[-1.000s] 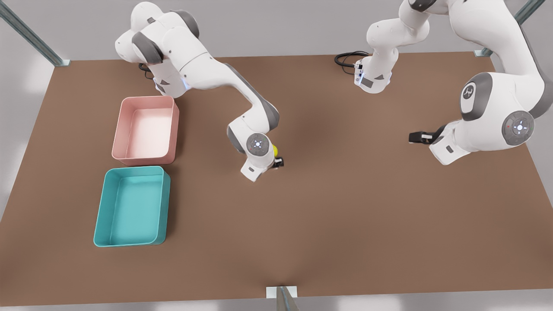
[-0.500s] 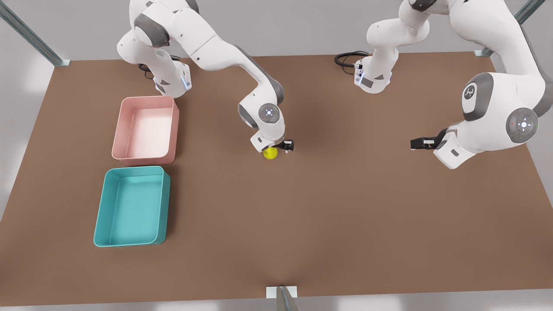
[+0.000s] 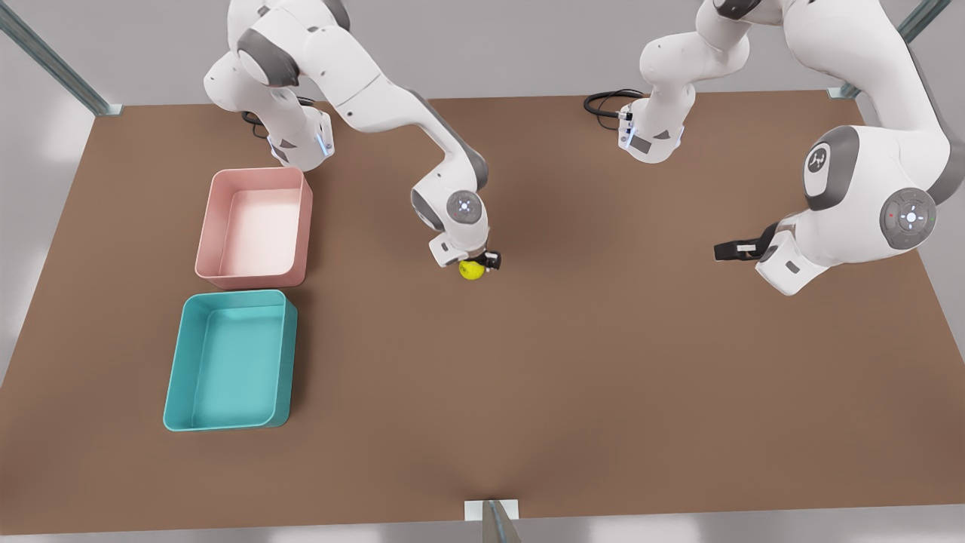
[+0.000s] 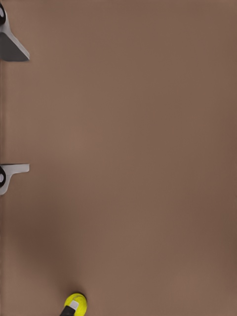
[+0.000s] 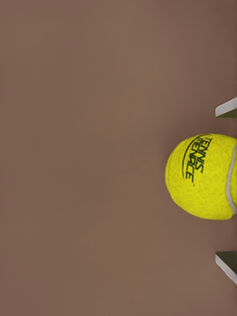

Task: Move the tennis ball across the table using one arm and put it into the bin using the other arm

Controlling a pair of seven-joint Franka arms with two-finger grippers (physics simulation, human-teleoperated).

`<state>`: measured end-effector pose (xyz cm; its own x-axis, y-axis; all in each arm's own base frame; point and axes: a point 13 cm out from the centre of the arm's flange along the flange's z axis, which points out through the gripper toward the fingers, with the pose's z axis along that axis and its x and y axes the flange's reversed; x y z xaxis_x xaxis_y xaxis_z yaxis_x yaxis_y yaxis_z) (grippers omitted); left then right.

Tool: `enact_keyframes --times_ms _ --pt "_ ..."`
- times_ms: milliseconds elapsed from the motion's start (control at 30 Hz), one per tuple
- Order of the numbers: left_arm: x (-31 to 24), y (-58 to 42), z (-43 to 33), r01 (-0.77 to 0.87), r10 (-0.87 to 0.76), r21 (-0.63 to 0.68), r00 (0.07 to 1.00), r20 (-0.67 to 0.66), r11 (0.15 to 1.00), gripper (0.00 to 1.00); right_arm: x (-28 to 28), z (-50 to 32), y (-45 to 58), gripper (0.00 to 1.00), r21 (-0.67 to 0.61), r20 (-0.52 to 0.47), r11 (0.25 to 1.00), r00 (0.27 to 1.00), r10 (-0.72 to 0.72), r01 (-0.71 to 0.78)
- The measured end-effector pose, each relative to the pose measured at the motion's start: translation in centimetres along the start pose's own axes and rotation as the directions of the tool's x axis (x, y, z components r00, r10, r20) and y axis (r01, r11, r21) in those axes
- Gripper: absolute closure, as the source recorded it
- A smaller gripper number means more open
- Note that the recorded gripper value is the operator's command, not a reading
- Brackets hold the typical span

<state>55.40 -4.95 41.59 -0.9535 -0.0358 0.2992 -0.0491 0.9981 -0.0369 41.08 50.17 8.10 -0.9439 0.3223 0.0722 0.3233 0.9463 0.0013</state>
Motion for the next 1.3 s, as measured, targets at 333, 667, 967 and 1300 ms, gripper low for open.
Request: enact_keyframes --times_ms 333,667,967,1300 --pt "0.4 -0.1 0.0 0.015 -0.015 0.001 1.000 -0.012 1.000 0.00 0.3 3.4 -0.4 0.00 0.025 -0.002 0.999 1.000 0.021 -0.021" --pt "0.7 -1.2 0.0 0.012 -0.012 -0.002 1.000 -0.017 1.000 0.00 0.9 4.5 -0.2 0.00 0.024 -0.005 0.999 1.000 0.028 -0.028" --pt "0.7 -1.2 0.1 0.031 -0.031 -0.003 0.999 -0.021 1.000 0.00 0.3 4.2 0.0 0.34 0.012 -0.005 0.999 0.999 0.042 -0.042" --pt "0.7 -1.0 0.0 0.048 -0.048 -0.002 0.999 -0.020 0.999 0.00 -2.9 -1.1 1.0 0.37 -0.072 0.010 0.994 0.997 0.082 -0.081"
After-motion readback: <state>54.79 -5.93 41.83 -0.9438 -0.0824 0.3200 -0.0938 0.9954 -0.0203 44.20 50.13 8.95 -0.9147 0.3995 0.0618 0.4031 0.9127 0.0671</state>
